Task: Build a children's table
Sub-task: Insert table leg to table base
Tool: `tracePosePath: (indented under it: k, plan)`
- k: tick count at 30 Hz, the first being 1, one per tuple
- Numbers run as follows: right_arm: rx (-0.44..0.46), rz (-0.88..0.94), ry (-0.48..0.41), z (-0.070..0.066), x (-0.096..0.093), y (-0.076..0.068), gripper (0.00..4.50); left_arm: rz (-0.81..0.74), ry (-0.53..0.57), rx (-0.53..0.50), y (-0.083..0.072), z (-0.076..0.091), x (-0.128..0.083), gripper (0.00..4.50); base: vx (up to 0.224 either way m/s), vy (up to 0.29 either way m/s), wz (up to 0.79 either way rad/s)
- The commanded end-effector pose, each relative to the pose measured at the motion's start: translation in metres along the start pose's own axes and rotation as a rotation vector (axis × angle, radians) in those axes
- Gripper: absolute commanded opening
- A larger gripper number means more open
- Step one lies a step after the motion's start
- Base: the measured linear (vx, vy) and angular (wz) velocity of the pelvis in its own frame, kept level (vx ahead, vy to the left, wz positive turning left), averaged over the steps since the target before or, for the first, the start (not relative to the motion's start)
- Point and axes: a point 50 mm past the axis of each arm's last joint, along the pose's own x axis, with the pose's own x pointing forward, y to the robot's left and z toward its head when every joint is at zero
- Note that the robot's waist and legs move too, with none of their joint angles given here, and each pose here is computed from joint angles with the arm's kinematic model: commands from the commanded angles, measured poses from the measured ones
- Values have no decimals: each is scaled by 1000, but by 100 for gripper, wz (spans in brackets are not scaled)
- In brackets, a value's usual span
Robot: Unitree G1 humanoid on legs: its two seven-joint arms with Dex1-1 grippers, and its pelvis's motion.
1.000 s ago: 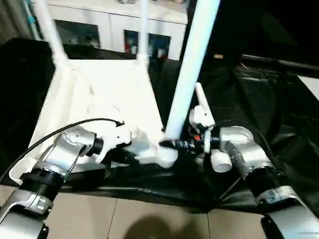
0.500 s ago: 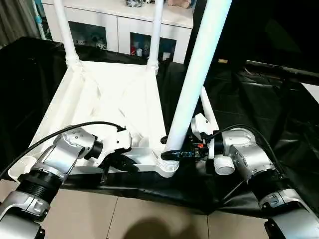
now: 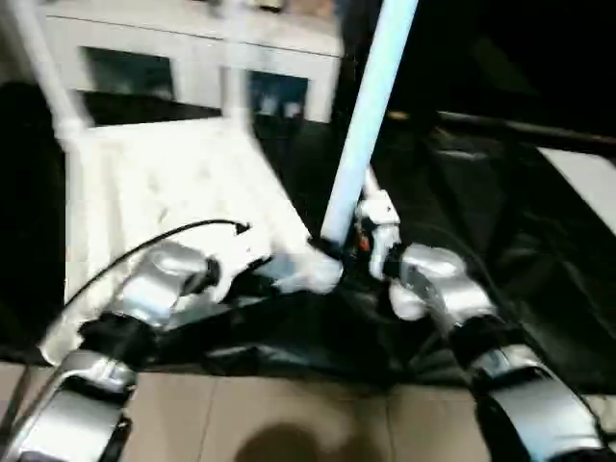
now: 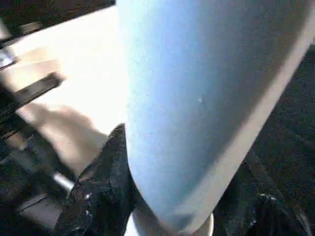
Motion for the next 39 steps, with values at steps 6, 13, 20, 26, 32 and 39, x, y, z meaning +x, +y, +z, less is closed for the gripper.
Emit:
tracePosePath:
  k: [6,13,20,26,32,39]
  plan:
    - [212,-428,288,-68,-17,-12,185,132,-58,-124,2,37,18,0,-21,5,-2]
    - [232,-411,270,-61,-1,0,185,167,-23,-90,3,33,20,0,51,-48,-14]
    - [180,-379,252,-52,4,0,184,168,-16,-87,3,31,16,0,4,-7,1]
    - [214,-295,159,-36,9,-1,254,157,-23,-55,4,31,14,0,0,0,0]
    - [163,-145,83,-16,11,-1,298,107,-28,12,1,30,9,0,0,0,0]
    - [6,126,63,-1,-5,-6,348,-24,-44,171,-4,23,-5,0,45,-1,0]
